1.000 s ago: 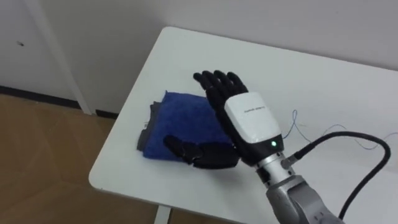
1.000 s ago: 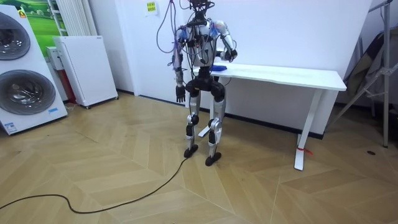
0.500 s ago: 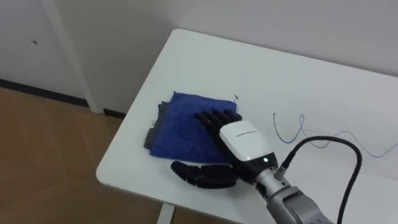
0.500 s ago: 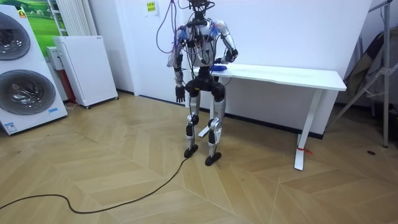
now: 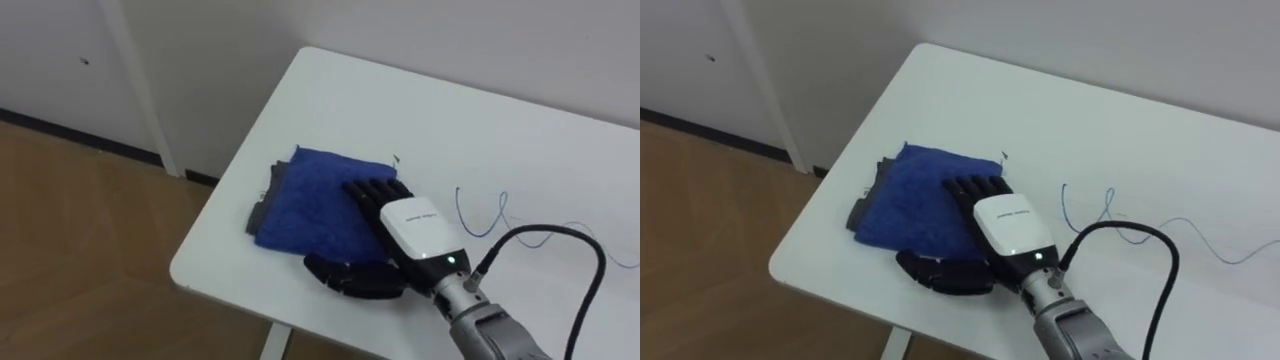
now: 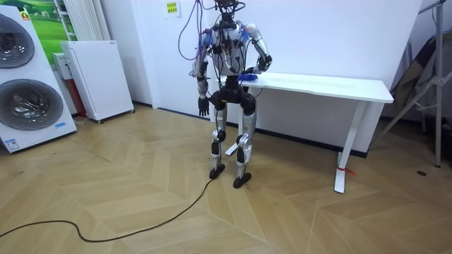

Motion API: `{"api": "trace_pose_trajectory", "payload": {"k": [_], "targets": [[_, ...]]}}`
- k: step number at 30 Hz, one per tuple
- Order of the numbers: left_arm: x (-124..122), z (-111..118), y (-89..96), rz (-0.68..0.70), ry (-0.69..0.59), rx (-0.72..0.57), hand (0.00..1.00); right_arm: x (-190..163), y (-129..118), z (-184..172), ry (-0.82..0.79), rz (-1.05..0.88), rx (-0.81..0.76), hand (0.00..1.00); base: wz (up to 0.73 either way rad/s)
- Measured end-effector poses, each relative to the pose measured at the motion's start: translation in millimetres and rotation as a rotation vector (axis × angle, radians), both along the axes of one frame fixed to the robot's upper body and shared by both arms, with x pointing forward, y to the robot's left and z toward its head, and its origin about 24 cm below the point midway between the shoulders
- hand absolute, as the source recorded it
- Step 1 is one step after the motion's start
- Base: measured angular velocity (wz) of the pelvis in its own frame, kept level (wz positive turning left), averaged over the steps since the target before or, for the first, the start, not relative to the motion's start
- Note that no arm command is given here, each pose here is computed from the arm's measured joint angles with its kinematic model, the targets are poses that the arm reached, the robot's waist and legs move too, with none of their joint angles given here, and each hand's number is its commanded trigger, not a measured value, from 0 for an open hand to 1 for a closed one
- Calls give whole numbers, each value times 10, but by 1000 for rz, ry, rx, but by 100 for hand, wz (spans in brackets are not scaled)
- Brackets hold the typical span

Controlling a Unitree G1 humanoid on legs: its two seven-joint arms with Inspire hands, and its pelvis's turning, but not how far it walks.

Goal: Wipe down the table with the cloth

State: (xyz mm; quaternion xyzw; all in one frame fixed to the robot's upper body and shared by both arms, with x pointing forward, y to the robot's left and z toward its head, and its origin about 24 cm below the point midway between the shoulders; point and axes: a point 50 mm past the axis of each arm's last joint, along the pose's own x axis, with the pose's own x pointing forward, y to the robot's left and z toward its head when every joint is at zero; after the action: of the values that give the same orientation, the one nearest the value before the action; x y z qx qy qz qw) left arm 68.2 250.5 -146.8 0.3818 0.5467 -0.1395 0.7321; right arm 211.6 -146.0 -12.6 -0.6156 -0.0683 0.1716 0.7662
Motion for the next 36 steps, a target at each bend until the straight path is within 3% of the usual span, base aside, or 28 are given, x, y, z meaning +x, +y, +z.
{"api": "trace_pose_trajectory", "payload": {"k": [11, 36], "targets": [[-243, -16, 59, 13, 66, 8, 0, 351, 53, 390, -241, -8, 51, 0, 5], [-152, 38, 82, -29, 50, 42, 0, 341, 68, 255, -191, -27, 15, 0, 3]]}}
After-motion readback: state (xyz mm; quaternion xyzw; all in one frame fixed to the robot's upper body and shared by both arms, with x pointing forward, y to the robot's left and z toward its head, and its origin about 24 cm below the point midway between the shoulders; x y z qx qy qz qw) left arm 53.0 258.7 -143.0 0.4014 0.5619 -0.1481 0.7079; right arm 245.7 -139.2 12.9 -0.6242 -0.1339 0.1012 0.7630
